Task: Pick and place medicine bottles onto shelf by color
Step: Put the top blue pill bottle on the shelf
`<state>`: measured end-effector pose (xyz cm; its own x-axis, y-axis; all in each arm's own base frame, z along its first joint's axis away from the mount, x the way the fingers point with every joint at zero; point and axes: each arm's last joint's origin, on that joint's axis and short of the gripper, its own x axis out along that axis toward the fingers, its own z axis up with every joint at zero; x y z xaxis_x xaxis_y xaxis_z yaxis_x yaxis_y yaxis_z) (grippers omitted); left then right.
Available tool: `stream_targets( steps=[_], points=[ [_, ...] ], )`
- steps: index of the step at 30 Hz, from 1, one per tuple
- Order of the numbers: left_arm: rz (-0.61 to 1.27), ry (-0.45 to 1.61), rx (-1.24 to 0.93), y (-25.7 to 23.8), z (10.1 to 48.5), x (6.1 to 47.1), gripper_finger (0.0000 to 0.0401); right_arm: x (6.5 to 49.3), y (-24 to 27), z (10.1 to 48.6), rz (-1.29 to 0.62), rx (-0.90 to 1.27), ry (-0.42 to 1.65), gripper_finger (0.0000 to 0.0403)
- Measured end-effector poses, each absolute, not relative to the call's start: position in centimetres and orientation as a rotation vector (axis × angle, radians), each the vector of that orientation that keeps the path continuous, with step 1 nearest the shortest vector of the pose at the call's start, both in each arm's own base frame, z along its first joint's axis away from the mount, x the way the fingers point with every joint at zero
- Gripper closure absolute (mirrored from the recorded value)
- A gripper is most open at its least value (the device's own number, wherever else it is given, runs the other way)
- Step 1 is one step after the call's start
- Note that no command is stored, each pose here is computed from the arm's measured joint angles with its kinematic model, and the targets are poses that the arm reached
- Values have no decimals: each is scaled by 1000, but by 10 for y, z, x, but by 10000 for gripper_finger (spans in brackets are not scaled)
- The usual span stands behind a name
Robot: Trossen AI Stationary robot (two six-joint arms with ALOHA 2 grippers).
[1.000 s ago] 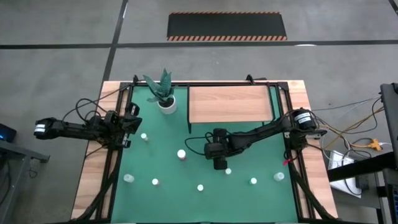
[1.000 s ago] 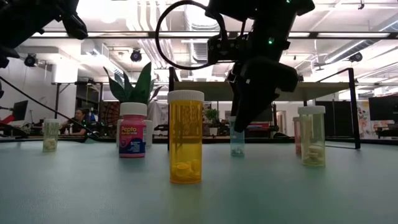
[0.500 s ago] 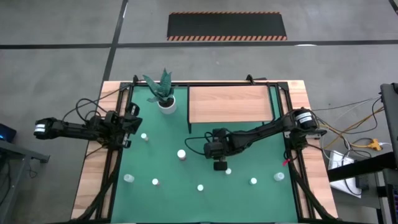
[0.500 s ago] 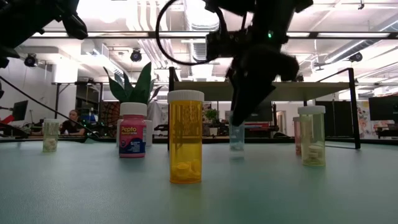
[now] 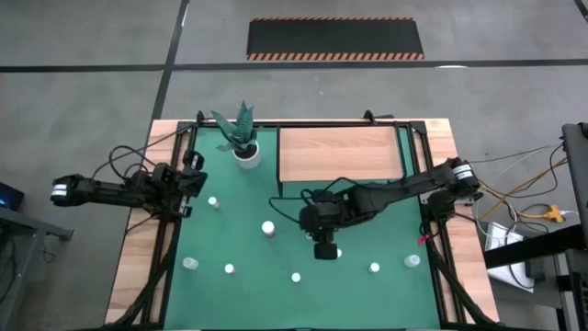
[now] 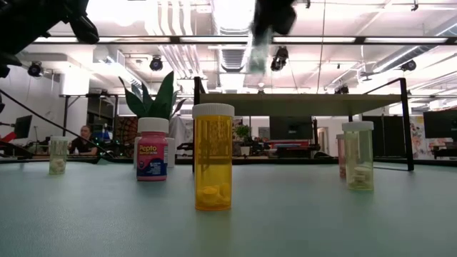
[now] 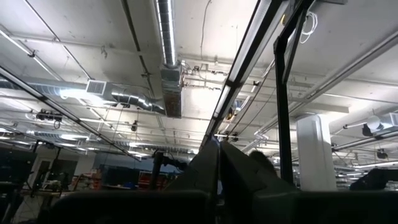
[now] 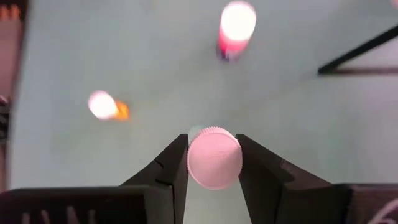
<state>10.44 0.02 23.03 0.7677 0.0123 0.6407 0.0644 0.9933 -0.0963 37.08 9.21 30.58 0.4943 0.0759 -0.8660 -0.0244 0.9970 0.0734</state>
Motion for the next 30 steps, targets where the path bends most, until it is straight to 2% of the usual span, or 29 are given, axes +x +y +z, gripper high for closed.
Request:
stream_targets(
  steps=[7, 14, 25, 28, 30],
  points=[
    [-28, -702, -116, 0, 231, 103, 401, 375, 81, 370, 66, 46, 892, 298],
    [-30, -702, -123, 0, 231, 103, 401, 371, 30, 422, -37, 50, 753, 298],
    [-25, -705, -113, 0, 231, 103, 401, 351, -97, 398, -379, 207, 942, 301],
    [-10, -709, -73, 0, 231, 103, 401, 351, -125, 388, -430, 286, 897, 299],
    [-8, -710, -69, 0, 232, 103, 401, 356, -135, 383, -387, 335, 839, 299]
  ],
)
